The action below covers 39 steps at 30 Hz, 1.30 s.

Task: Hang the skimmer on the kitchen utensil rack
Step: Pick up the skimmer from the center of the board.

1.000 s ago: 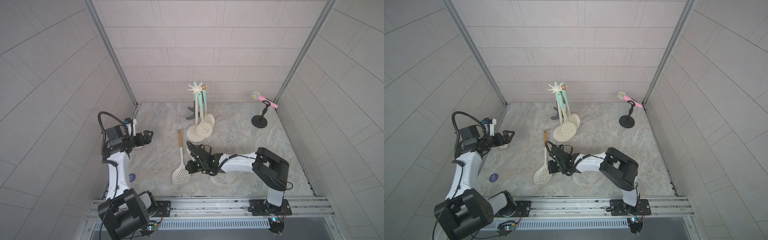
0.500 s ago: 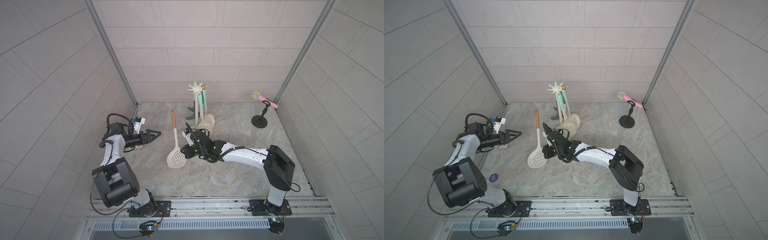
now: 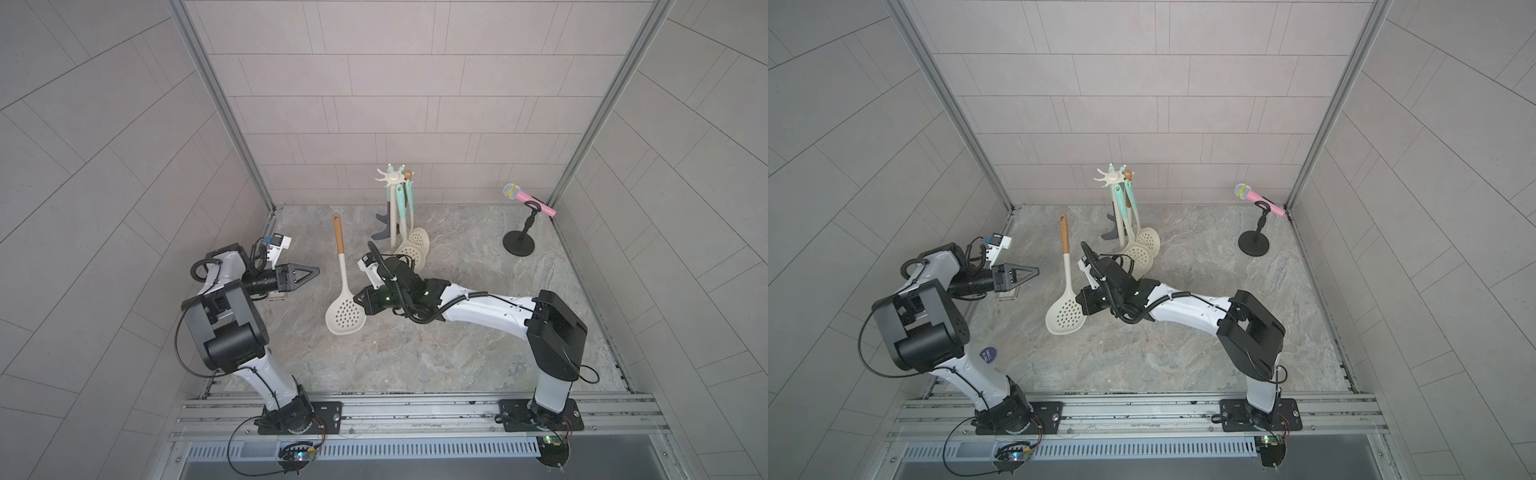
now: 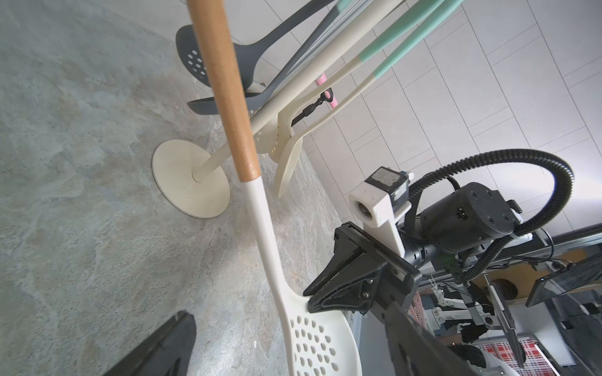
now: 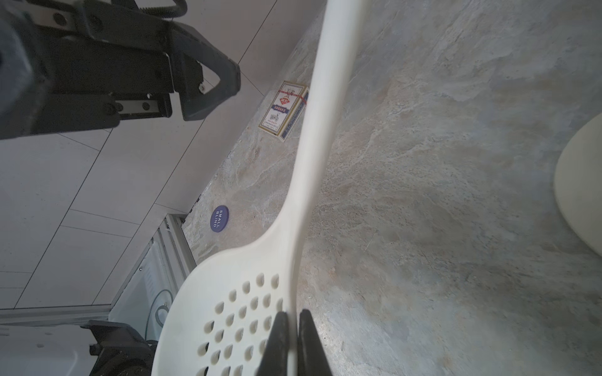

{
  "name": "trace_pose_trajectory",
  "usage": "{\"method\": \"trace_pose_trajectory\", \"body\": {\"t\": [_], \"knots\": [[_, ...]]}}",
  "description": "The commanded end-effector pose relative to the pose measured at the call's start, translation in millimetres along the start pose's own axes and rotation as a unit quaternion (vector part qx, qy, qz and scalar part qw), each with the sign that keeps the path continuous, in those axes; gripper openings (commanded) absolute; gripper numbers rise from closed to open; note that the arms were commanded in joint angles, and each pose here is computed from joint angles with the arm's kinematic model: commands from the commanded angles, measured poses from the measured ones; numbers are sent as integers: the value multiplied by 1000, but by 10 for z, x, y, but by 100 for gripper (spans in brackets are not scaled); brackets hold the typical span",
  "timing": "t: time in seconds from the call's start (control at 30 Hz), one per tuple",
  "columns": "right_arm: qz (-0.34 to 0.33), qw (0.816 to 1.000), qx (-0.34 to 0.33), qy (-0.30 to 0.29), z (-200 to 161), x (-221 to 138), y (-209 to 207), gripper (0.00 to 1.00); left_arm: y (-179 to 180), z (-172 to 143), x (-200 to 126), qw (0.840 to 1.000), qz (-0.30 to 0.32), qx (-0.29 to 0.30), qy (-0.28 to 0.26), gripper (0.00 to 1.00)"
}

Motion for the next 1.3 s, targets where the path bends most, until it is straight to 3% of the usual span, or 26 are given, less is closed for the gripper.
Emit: {"method": "trace_pose_trajectory", "body": {"t": [0.0, 0.6, 0.9, 1.1, 1.17, 1.27], "knots": [[29, 999, -11, -27, 154, 24, 197, 0, -249, -63, -23, 999, -20, -40, -10, 97], [67, 997, -29, -25, 121, 69, 602, 0, -222, -56, -20, 999, -22, -48, -11, 96], [81, 995, -42, -29, 93, -6, 810, 0, -221, -54, -26, 999, -21, -48, -12, 91], [84, 995, -41, -27, 69, 7, 824, 0, -220, -52, -32, 998, -21, -49, -14, 75], [85, 995, -41, -27, 65, 6, 830, 0, -218, -52, -30, 998, -21, -51, -13, 61], [85, 995, -40, -30, 76, -6, 833, 0, -210, -47, -36, 998, -22, -55, -15, 28]]}}
Point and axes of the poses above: each gripper's point midway between its finger pads, its own x axis out along the fingers, its own y axis along the line the jaws close on, z = x × y, the point moved 7 cm from there along -x, back along the fingers, and after that the axes turned 11 degrees about -x, right-handed, at the moved point
